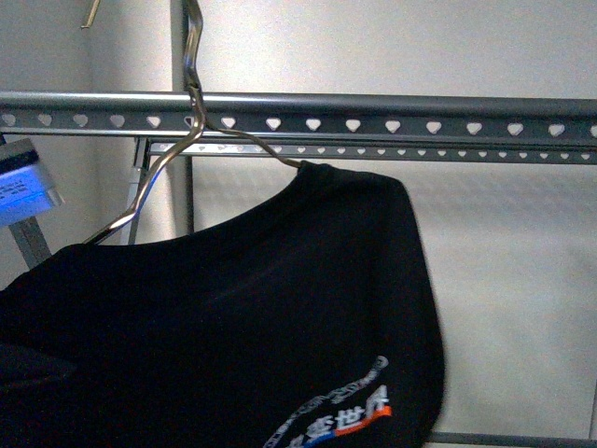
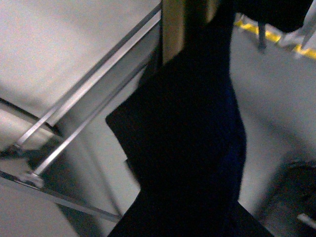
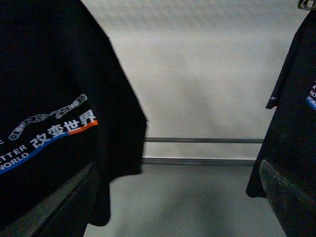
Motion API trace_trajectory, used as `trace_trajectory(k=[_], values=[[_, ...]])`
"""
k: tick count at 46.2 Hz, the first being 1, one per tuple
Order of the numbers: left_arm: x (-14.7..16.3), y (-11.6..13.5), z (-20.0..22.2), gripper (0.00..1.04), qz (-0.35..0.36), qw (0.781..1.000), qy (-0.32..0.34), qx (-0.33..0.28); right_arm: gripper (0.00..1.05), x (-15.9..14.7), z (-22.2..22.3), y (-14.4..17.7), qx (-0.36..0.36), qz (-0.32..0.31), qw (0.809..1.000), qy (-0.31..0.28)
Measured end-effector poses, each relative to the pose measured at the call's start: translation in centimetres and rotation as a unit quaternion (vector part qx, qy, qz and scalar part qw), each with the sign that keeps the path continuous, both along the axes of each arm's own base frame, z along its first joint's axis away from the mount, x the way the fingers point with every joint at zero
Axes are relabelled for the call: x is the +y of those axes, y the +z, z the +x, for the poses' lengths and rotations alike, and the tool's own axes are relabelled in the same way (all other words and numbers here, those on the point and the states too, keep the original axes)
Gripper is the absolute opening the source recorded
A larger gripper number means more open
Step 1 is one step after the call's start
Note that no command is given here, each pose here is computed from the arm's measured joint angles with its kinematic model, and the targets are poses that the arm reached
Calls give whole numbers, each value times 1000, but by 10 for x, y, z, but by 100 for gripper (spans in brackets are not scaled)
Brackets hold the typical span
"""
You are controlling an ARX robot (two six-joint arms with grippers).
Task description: Hang clothes on hanger
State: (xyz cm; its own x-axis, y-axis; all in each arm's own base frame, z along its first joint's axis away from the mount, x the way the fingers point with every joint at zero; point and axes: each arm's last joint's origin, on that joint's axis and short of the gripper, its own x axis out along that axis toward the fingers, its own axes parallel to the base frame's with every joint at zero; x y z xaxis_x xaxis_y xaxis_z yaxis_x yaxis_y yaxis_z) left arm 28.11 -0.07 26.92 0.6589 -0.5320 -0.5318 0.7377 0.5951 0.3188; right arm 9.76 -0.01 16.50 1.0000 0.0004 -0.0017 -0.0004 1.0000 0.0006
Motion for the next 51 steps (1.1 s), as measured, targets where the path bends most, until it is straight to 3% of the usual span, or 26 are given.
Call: trace_trajectory(k=[6, 13, 29, 51], values=[[5, 1, 30, 12, 101, 991, -62, -58, 97, 0, 0, 0, 0, 0, 1000, 0], [-6, -3, 51, 12, 160, 973, -134, -94, 97, 0, 0, 0, 0, 0, 1000, 0], [-47, 6, 72, 12, 164, 953, -177, -181, 97, 0, 0, 0, 0, 0, 1000, 0], [-51, 6, 72, 12, 157, 954, -181, -182, 97, 0, 0, -1, 3, 4, 1000, 8]])
